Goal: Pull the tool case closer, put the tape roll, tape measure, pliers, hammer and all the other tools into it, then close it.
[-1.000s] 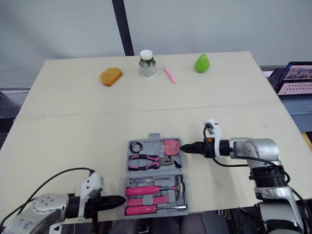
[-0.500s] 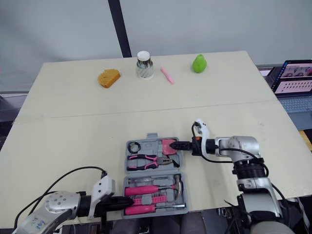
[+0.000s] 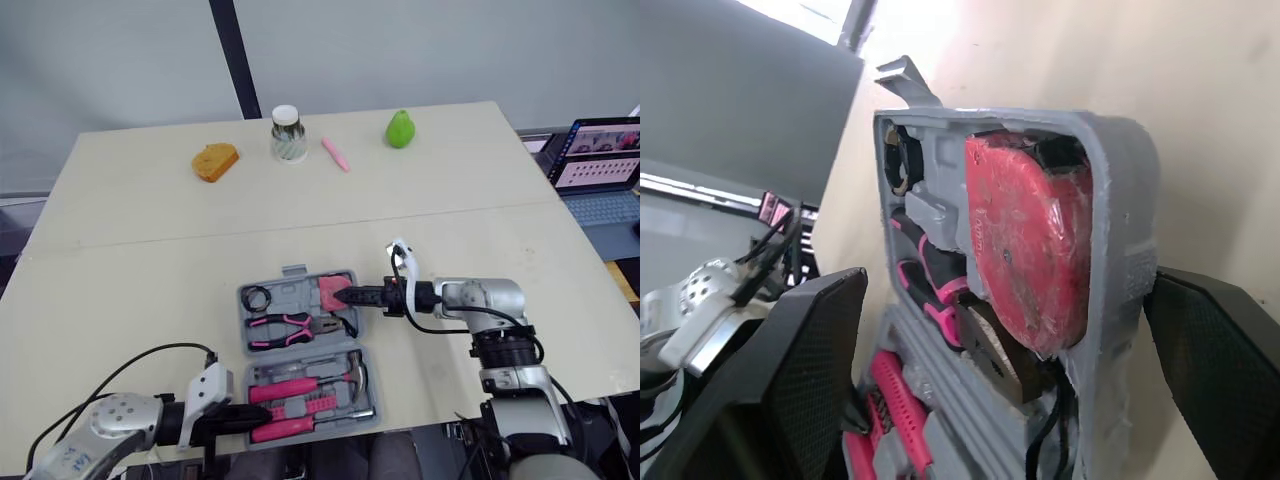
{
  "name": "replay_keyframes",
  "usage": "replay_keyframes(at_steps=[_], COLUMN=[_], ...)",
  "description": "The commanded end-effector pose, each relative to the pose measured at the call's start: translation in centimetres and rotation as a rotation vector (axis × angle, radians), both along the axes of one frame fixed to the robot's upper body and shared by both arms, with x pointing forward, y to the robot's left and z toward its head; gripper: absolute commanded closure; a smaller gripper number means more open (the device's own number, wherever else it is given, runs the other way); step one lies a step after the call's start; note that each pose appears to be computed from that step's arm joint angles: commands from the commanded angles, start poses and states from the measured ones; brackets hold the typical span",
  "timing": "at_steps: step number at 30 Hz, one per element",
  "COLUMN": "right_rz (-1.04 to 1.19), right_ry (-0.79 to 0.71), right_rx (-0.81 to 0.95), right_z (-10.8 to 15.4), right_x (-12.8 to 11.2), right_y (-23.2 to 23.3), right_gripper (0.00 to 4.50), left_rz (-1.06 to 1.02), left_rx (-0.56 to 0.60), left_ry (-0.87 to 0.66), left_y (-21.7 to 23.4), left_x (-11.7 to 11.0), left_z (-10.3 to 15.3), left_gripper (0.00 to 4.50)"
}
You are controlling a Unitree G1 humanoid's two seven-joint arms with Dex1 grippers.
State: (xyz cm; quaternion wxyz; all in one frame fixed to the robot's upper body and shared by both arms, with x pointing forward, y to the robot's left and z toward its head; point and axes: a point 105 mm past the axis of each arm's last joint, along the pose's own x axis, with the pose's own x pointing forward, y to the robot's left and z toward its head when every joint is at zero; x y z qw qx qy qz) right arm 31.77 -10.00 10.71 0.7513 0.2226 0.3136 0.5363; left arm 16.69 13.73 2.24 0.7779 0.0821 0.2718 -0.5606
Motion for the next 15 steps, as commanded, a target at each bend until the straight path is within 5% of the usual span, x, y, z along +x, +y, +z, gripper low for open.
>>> replay_keyframes(at_steps=[1, 11, 15], right_rz=[0.081, 0.183, 0.211], right_ry=[-0.078, -0.133, -0.147], right_rx=[0.078, 0.133, 0.134], right_z=[2.2, 4.4, 5.1], right_x=[-0.8, -2.5, -3.1], right_y=[0.7, 1.1, 0.9], right_gripper=[0.03, 0.03, 0.03], left_rz=[0.092, 0.135, 0.189], left_rx=[0.122, 0.088, 0.007], left_ry=[0.095, 0.089, 0.086], left_y=[2.9, 2.9, 3.6], left_x=[-0.6, -0.5, -0.2], left_z=[-2.7, -1.8, 0.6], left_gripper=[4.5, 4.5, 4.5])
